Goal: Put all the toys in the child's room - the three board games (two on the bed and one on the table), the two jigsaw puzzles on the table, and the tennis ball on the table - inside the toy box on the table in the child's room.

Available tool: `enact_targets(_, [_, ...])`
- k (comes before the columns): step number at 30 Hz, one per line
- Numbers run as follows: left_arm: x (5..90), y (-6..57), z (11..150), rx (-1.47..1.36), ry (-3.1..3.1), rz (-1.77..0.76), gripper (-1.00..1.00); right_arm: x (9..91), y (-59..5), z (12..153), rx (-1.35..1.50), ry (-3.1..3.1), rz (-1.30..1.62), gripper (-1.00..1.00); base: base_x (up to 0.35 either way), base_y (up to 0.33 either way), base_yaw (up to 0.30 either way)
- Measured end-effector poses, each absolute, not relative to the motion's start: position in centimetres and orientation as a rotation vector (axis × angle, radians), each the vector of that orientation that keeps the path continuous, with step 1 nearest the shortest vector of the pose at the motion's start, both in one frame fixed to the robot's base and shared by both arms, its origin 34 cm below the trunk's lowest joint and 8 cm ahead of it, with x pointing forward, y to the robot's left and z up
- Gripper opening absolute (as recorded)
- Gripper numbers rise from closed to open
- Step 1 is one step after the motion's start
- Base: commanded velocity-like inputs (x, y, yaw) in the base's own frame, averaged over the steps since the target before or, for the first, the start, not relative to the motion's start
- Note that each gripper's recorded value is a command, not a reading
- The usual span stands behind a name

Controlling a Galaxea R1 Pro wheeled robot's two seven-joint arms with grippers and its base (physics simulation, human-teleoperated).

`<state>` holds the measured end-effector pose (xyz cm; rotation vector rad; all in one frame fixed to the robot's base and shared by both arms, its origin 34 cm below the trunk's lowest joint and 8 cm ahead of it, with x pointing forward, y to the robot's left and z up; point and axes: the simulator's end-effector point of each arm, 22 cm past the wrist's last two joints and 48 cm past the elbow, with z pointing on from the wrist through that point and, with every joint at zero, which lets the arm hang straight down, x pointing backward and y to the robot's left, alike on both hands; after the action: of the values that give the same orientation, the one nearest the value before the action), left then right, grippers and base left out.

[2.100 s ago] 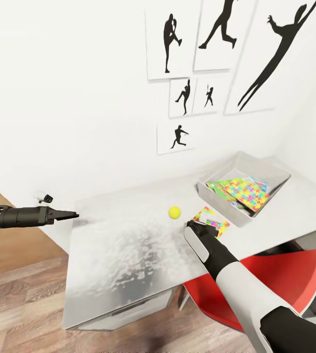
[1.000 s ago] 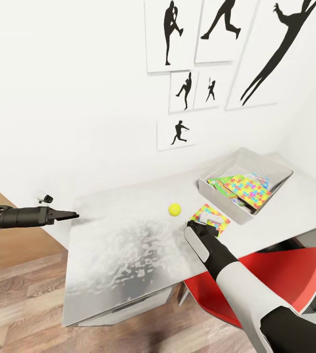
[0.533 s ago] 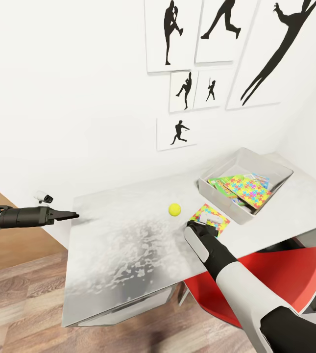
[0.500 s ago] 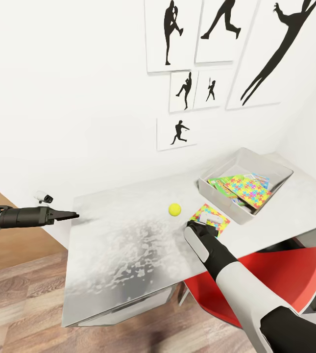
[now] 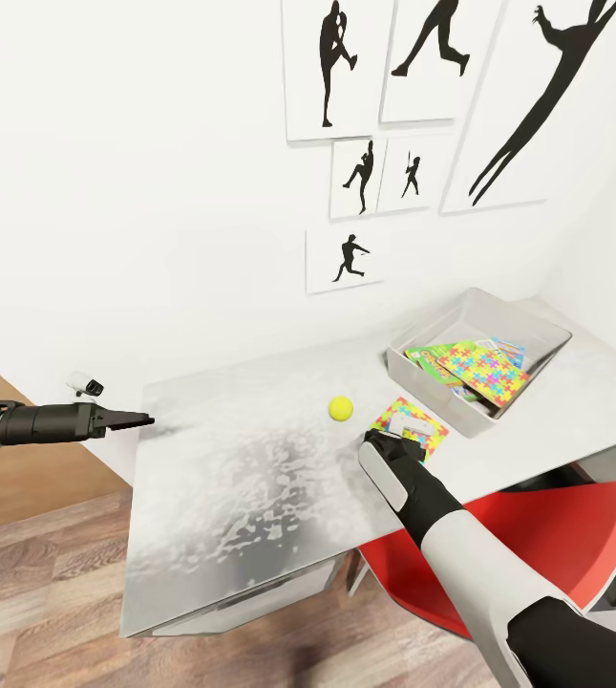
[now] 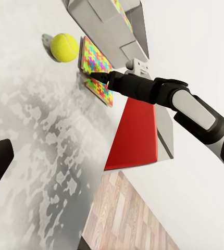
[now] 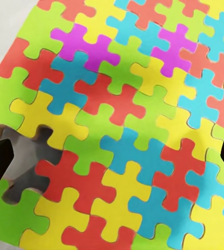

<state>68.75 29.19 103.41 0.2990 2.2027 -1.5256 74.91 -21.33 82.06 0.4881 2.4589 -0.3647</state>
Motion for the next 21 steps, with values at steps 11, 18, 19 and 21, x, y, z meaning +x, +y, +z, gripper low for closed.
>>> enact_targets(11, [68.66,29.19,103.30,0.297,2.205,-1.527,1.00,74.91,-21.29,82.06,0.488,2.459,-0.364,1.00,0.000,0.000,0.000])
enact_targets(18, [68.66,29.19,103.30,0.297,2.205,-1.527,1.00,74.91,-21.28,82.06,0.488,2.459,-0.364,1.00,0.000,0.000,0.000])
enact_targets(19, [68.65,29.19,103.29,0.297,2.205,-1.527,1.00,74.91,-21.28,82.06,0.488,2.459,-0.364,1.00,0.000,0.000,0.000])
enact_targets(21, [68.66,29.19,103.29,0.297,2.205,-1.527,1.00,74.91,-21.28,82.06,0.488,2.459,-0.364,1.00,0.000,0.000,0.000])
